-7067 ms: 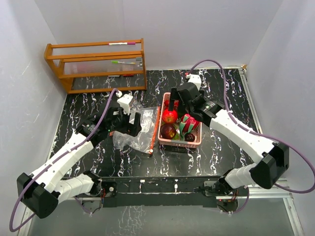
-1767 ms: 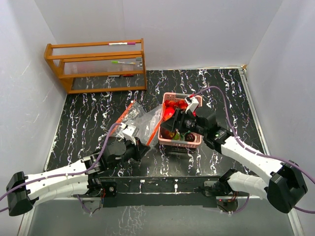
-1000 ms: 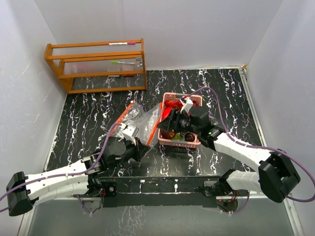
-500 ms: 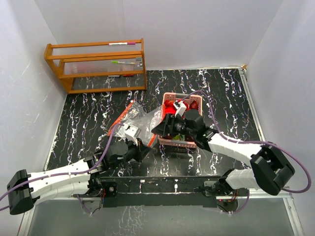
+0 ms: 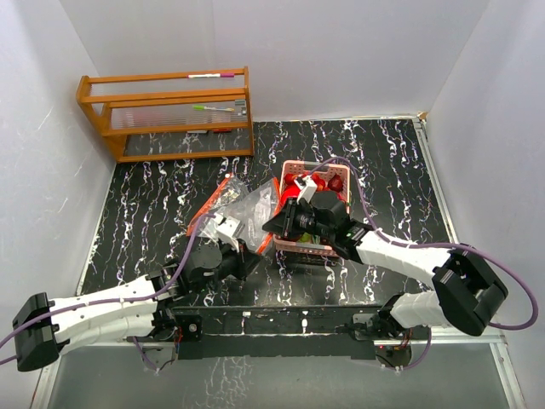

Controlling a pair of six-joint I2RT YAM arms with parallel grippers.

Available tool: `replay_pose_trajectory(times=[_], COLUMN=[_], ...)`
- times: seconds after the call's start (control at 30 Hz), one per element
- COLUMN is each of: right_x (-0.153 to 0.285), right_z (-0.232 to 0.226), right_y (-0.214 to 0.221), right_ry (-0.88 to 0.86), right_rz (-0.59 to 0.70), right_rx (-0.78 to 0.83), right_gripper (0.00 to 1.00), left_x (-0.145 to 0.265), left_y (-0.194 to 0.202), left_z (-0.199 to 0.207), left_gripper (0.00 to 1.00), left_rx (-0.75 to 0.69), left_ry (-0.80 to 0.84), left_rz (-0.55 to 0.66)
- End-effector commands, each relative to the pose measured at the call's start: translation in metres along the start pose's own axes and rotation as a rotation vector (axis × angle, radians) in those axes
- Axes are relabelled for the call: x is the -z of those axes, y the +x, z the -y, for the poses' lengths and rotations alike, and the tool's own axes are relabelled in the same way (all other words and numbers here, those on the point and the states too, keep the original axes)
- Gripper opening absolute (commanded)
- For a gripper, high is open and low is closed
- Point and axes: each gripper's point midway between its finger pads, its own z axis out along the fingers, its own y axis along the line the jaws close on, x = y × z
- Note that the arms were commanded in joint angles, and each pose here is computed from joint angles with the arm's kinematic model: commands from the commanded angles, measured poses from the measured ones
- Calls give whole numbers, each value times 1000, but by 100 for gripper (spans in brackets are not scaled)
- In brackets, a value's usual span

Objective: Place the food in the zip-top bag and seal the zipper
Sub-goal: Open the zipper of the food storage bag.

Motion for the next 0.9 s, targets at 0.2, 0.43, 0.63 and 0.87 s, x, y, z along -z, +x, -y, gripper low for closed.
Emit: replay_pose_trajectory(times=[0.2, 0.43, 0.63, 0.87], right_x=[-3, 4, 10, 16], right_z=[-39, -46, -50, -50], right_y=[-23, -17, -17, -17], right_ry=[-90, -84, -77, -61], right_rz=[32, 30, 34, 34], right_rx=[88, 97, 95, 99], right_gripper=[8, 8, 8, 8], left_x=[-3, -16, -27, -25], left_y=[-14, -32, -32, -20], left_z=[2, 8, 11, -1], left_gripper=[88, 97, 68, 0], left_rx=[-126, -204, -208, -179], left_ry=[-1, -16, -15, -46], left_rz=[16, 44, 50, 40])
